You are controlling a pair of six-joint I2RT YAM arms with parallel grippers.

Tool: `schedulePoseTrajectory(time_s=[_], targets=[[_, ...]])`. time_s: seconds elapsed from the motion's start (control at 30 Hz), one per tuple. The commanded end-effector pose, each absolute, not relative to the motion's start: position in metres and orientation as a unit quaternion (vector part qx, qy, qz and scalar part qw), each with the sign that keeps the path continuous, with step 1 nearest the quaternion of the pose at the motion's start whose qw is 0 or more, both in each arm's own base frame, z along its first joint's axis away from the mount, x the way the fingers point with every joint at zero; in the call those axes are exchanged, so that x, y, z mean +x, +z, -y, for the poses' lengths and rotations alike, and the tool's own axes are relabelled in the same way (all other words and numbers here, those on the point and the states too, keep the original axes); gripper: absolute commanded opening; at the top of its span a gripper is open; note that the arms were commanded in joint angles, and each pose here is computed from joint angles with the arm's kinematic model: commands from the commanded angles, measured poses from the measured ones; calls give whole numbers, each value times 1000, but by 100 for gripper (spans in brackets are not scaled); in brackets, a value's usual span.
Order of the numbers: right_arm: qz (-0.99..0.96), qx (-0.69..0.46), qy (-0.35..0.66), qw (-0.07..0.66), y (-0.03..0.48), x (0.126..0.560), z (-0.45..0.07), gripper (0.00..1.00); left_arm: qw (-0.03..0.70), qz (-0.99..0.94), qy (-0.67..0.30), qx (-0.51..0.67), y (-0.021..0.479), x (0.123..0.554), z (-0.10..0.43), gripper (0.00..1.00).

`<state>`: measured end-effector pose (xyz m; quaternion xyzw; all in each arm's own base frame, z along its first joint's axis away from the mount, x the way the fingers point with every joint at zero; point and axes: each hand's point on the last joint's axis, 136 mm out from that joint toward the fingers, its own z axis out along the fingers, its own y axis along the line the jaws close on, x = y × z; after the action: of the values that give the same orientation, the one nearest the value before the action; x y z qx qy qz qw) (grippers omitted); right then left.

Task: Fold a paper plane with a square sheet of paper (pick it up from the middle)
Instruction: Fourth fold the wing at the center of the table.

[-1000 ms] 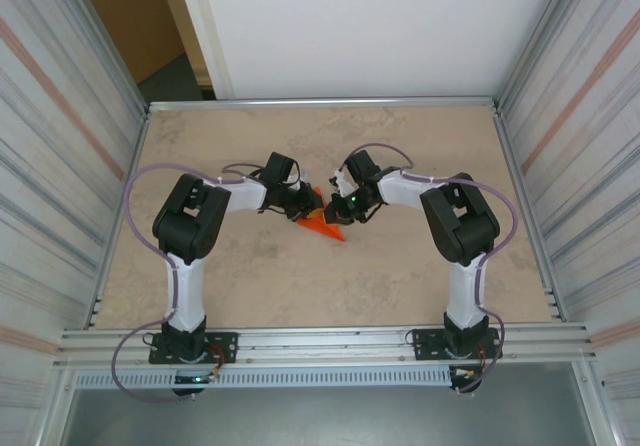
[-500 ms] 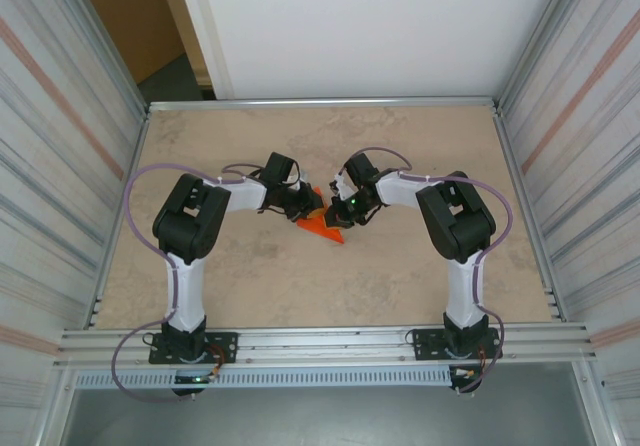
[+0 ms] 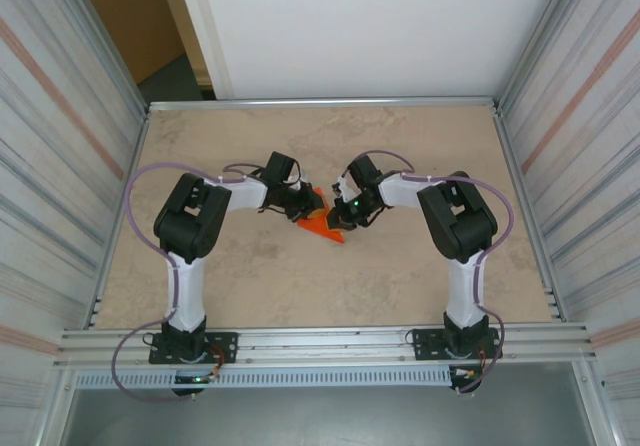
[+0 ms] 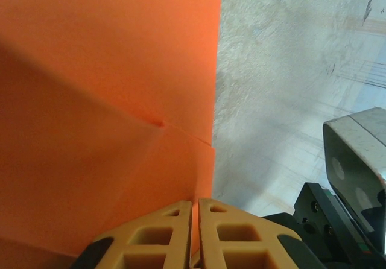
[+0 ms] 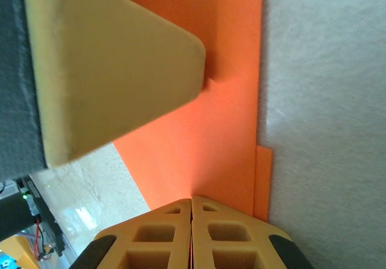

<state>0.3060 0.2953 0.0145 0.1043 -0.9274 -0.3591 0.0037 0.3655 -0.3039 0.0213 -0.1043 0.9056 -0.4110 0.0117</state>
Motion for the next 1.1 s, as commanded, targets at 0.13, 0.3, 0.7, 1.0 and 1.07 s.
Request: schedulePoseTrajectory(time_s=[0.13, 0.3, 0.7, 1.0, 1.07], targets=[[934, 90, -339, 66, 9, 262, -271, 8, -60, -931, -325, -156, -39, 333, 275, 12], [938, 87, -328, 72, 9, 250, -261, 8, -62, -931, -324, -157, -40, 333, 274, 11], [943, 67, -324, 45, 18, 244, -239, 10, -61, -930, -329, -154, -38, 333, 276, 11], [950, 92, -285, -85, 57, 285, -244, 33, -60, -929, -329, -157, -34, 336, 277, 12], [957, 103, -254, -96, 53, 292, -246, 40, -61, -929, -328, -157, -34, 336, 278, 11]])
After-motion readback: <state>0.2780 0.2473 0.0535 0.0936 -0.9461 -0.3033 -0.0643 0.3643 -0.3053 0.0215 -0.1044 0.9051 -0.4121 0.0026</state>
